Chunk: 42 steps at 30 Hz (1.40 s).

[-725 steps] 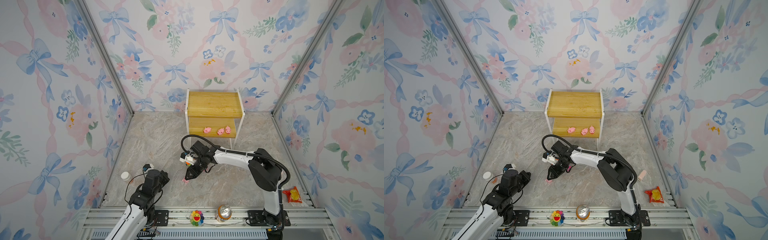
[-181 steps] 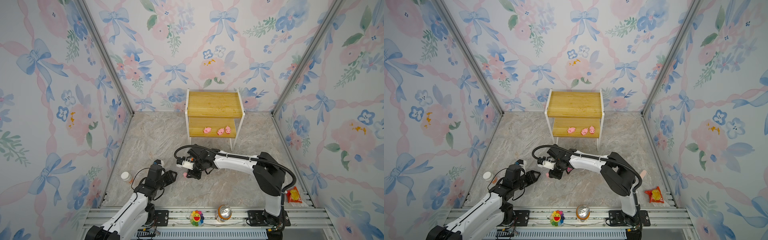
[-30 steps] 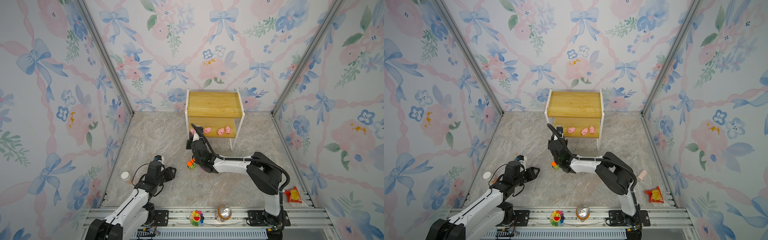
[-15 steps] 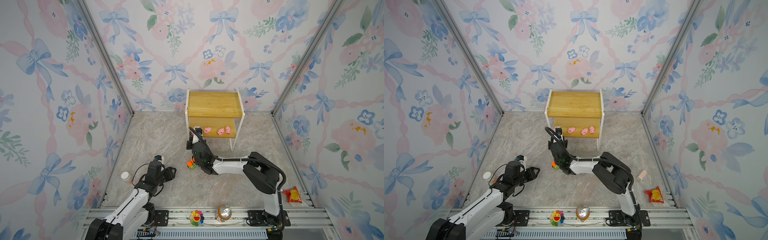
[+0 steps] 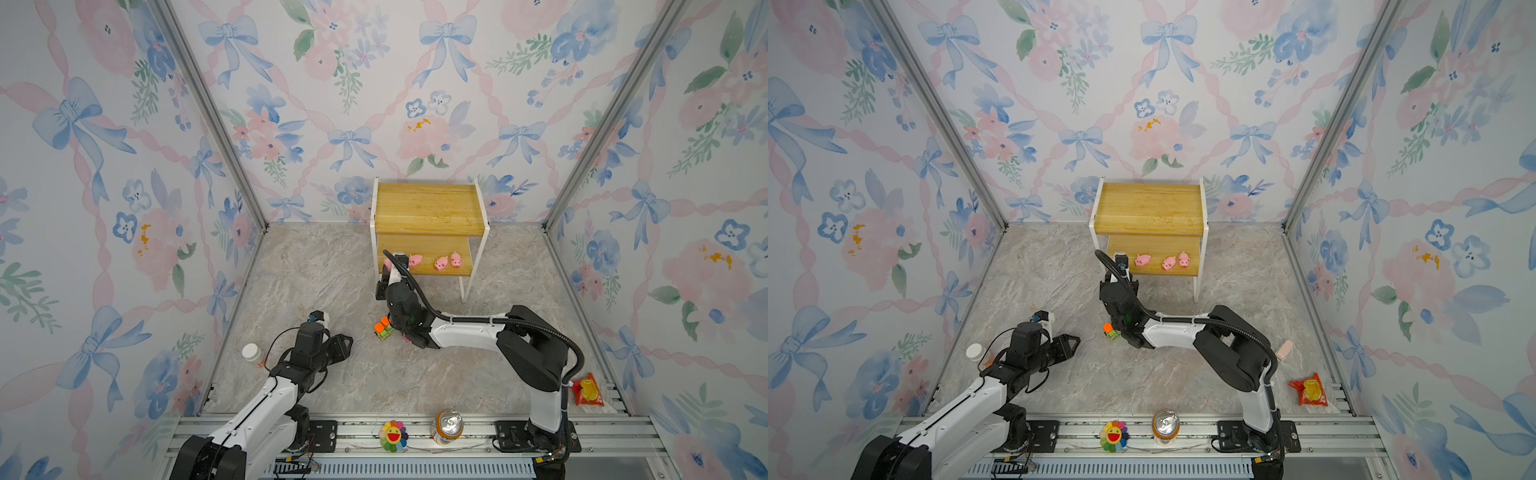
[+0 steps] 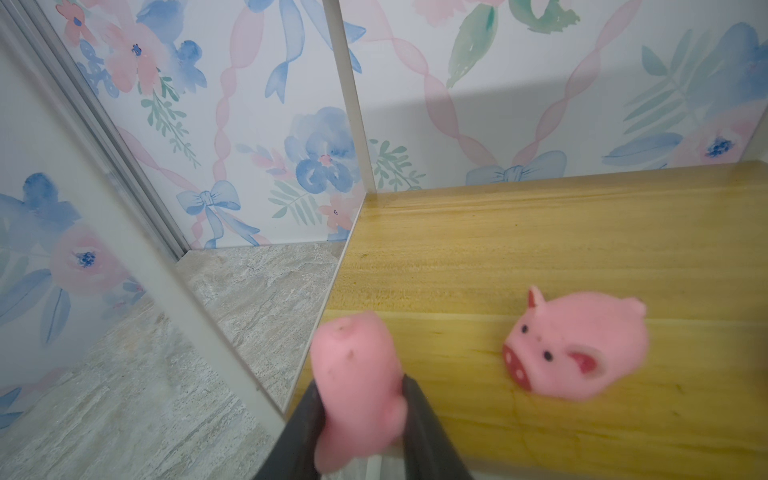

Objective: Place and organize the plastic toys onto the shelf

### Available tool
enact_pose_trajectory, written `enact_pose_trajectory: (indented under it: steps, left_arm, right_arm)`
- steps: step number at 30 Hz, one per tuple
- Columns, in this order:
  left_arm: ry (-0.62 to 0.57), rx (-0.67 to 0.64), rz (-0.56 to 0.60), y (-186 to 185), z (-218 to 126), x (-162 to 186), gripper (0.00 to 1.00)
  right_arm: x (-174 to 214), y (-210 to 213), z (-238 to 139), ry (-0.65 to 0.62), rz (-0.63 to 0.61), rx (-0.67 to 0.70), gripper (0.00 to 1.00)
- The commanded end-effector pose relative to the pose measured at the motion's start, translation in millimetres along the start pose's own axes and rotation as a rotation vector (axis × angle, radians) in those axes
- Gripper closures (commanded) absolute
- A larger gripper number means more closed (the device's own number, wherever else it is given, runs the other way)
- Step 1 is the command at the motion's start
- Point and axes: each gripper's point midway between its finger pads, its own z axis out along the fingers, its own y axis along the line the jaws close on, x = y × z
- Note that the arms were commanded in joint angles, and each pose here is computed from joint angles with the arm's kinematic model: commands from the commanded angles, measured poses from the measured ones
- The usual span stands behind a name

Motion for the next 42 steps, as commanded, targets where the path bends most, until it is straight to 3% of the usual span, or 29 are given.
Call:
enact_pose_trajectory:
  steps: [1,11,42]
  left_arm:
    - [-0.011,0.015,0.031,-5,0,-4,0.54]
    - [-0.01,0.012,0.025,-5,0,-5,0.54]
    - [-0.041,0.007,0.029,-2,-3,-5,0.52]
  right_arm:
    - [-5,-20,-1,0.071,0.062,0.041,0.68]
    - [-10,-28,10,0.169,0.219,0.042,0.68]
    - [-38,9,18,0.25,0.243,-0.046,0.67]
